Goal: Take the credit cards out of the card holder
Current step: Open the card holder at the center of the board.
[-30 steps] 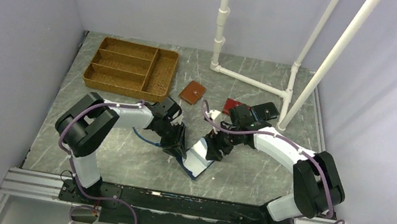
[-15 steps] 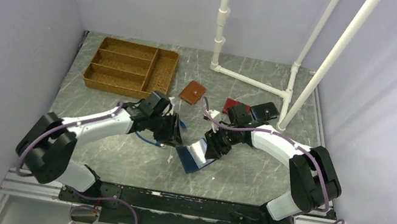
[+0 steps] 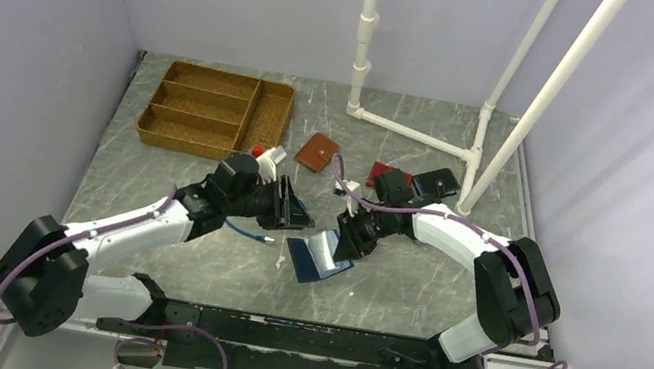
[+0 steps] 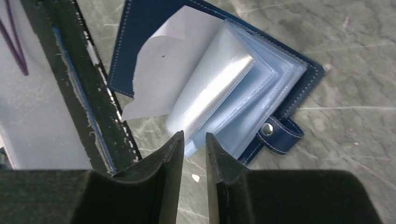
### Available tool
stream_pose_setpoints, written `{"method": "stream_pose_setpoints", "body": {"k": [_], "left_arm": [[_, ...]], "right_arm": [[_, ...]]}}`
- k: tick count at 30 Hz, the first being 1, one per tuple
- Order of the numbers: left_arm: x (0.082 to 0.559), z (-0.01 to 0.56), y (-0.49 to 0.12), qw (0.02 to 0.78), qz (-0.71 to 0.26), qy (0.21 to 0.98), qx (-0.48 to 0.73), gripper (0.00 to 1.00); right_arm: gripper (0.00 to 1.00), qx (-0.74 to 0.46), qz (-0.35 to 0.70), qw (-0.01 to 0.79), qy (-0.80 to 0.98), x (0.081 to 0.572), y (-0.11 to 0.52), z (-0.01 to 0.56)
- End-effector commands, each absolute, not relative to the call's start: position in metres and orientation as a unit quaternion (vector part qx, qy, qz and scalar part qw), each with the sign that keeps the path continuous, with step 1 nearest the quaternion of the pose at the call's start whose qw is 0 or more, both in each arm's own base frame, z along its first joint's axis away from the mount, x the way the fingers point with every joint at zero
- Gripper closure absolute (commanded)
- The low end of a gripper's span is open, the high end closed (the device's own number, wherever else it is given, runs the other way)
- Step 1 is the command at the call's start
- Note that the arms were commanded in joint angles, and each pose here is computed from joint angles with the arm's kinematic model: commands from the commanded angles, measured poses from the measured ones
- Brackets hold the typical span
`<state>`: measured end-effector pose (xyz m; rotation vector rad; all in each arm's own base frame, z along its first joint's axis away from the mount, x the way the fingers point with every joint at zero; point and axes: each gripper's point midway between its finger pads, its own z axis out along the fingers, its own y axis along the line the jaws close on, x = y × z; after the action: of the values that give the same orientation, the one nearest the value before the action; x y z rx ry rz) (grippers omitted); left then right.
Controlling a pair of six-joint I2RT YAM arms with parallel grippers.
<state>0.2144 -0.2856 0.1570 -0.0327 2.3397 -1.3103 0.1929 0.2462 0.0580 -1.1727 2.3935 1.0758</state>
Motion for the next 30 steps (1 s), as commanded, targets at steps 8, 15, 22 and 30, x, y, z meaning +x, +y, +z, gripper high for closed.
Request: {"method": "stream_pose_setpoints", "body": {"k": [8, 15, 22, 30], "left_arm": [[0.217, 0.147, -0.299, 0.211, -0.5, 0.84, -0.031, 0.54], [0.217, 0.133, -0.29, 0.216, -0.479, 0.849, -0.049, 0.54], [0.21, 0.127, -0.281, 0.234, -0.486, 0.84, -0.054, 0.54], [0.21, 0.138, -0.283, 0.25, -0.521, 0.814, -0.059, 0.58]], "right_arm": [[0.75, -0.405, 0.487, 0.143, 0.76, 0.19, 0.282, 0.105], [0.73, -0.42, 0.513, 0.085, 0.744, 0.172, 0.301, 0.093], [0.7, -0.438, 0.514, 0.045, 0.736, 0.152, 0.312, 0.08], [0.63, -0.458, 0.479, 0.063, 0.746, 0.162, 0.306, 0.074]]}}
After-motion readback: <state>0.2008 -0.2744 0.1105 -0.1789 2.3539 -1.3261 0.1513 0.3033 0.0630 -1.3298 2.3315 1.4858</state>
